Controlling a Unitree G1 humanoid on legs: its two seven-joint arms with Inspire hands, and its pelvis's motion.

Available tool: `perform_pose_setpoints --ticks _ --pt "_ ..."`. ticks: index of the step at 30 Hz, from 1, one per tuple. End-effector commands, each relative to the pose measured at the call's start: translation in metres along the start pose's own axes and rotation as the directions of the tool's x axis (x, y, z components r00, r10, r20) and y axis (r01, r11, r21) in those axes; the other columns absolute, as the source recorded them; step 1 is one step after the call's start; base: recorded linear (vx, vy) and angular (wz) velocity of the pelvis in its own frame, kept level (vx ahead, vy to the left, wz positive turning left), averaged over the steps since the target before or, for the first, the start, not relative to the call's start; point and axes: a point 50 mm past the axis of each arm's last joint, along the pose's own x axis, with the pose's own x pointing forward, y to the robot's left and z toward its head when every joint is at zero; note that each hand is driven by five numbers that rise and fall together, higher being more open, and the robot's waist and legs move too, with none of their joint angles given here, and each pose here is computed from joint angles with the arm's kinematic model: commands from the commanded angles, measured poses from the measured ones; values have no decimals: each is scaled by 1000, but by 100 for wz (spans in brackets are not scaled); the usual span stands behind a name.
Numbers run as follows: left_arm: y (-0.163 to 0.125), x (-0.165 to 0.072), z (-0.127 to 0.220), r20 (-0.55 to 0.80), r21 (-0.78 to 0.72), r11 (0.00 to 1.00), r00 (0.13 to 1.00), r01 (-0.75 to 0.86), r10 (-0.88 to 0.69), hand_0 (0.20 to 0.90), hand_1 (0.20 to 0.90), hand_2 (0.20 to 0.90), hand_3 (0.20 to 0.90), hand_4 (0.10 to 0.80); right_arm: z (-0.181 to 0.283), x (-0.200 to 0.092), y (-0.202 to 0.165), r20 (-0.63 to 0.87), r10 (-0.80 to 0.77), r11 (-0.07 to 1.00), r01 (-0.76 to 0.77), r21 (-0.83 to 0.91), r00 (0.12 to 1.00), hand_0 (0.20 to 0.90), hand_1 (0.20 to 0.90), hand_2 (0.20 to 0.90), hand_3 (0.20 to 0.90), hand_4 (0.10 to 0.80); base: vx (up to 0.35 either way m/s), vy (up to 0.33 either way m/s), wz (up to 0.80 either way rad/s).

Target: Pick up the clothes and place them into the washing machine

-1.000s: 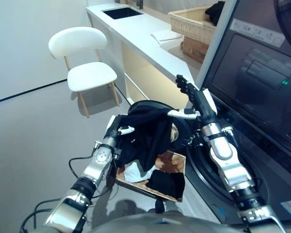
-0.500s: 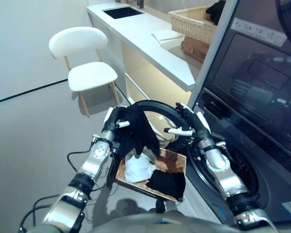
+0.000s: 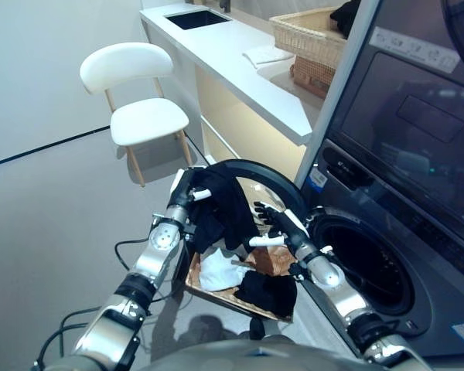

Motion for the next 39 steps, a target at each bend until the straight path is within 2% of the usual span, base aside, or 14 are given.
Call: perform_pose_setpoints --ticks 1,39 --pt "-6 30 82 336 -18 999 942 38 -29 200 200 200 200 300 52 26 -5 221 -45 997 31 65 974 900 900 900 900 800 10 6 4" --pt "-52 26 94 371 -95 973 914 211 -162 200 200 200 200 300 92 56 45 269 112 993 -121 16 956 900 900 900 900 800 1 0 0"
